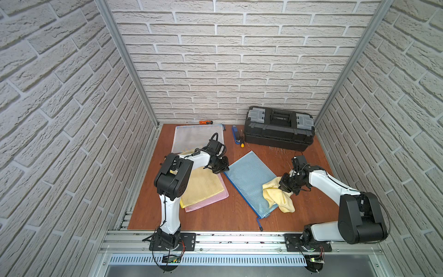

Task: Wipe the document bag
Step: Wipe the dirt from the document bag.

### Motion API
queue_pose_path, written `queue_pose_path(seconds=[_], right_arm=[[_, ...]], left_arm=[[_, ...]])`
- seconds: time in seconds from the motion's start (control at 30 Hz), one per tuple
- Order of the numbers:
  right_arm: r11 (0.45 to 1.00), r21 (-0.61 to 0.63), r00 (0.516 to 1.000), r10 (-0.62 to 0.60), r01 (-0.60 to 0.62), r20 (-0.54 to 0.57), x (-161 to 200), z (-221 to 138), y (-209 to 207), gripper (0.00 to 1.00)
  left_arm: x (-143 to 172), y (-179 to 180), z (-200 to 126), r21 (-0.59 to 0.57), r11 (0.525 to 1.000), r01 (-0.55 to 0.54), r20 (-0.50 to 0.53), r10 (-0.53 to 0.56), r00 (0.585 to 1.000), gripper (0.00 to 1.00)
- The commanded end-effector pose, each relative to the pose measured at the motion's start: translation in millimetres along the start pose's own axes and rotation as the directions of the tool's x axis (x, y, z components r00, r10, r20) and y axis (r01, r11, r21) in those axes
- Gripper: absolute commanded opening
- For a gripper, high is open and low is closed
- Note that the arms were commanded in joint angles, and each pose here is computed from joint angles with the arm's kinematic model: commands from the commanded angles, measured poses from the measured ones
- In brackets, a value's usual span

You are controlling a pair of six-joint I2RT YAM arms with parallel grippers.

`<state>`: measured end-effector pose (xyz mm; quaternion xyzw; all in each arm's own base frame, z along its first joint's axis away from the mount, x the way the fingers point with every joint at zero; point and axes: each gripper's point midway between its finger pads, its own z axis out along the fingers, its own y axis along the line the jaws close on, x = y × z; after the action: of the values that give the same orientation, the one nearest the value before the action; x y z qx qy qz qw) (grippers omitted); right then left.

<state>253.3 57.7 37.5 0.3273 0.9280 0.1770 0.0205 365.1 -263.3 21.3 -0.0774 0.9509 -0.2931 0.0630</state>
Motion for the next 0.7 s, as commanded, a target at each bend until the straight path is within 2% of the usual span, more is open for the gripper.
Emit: queue_pose_path(seconds=[0.0, 0.1, 0.2, 0.4, 0.57, 0.67], right_arm=[[0.998, -0.058, 0.999, -0.026, 0.024, -0.038, 0.2, 8.6, 12.9, 0.02], [0.995, -0.091, 0.997, -0.034, 0.027, -0.075, 23.1, 25.6, 25.0, 0.02], [0.993, -0.066, 0.988, -0.106, 0.100, -0.108, 60.4, 41.1, 38.6, 0.02], [0.964, -0.129, 0.956, -0.251, 0.232, -0.152, 124.8, 53.5, 86.2, 0.02], [0.945, -0.186, 0.935, -0.304, 0.271, -0.182, 140.1, 56.2, 111.0, 0.02], [0.954, -0.150, 0.939, -0.285, 0.258, -0.193, 131.2, 62.2, 97.9, 0.02]], left_arm=[[24.0, 31.9, 11.6, -0.093, 0.995, 0.042, -0.068, -0.048, 0.997, 0.00], [23.2, 31.2, 13.8, -0.086, 0.995, 0.050, -0.063, -0.055, 0.996, 0.00], [24.0, 30.6, 17.5, -0.081, 0.995, 0.056, -0.070, -0.062, 0.996, 0.00], [24.7, 28.6, 19.8, -0.081, 0.995, 0.050, -0.080, -0.056, 0.995, 0.00], [24.8, 30.2, 22.0, -0.087, 0.995, 0.050, -0.084, -0.057, 0.995, 0.00], [25.1, 30.8, 21.4, -0.086, 0.995, 0.053, -0.081, -0.060, 0.995, 0.00]])
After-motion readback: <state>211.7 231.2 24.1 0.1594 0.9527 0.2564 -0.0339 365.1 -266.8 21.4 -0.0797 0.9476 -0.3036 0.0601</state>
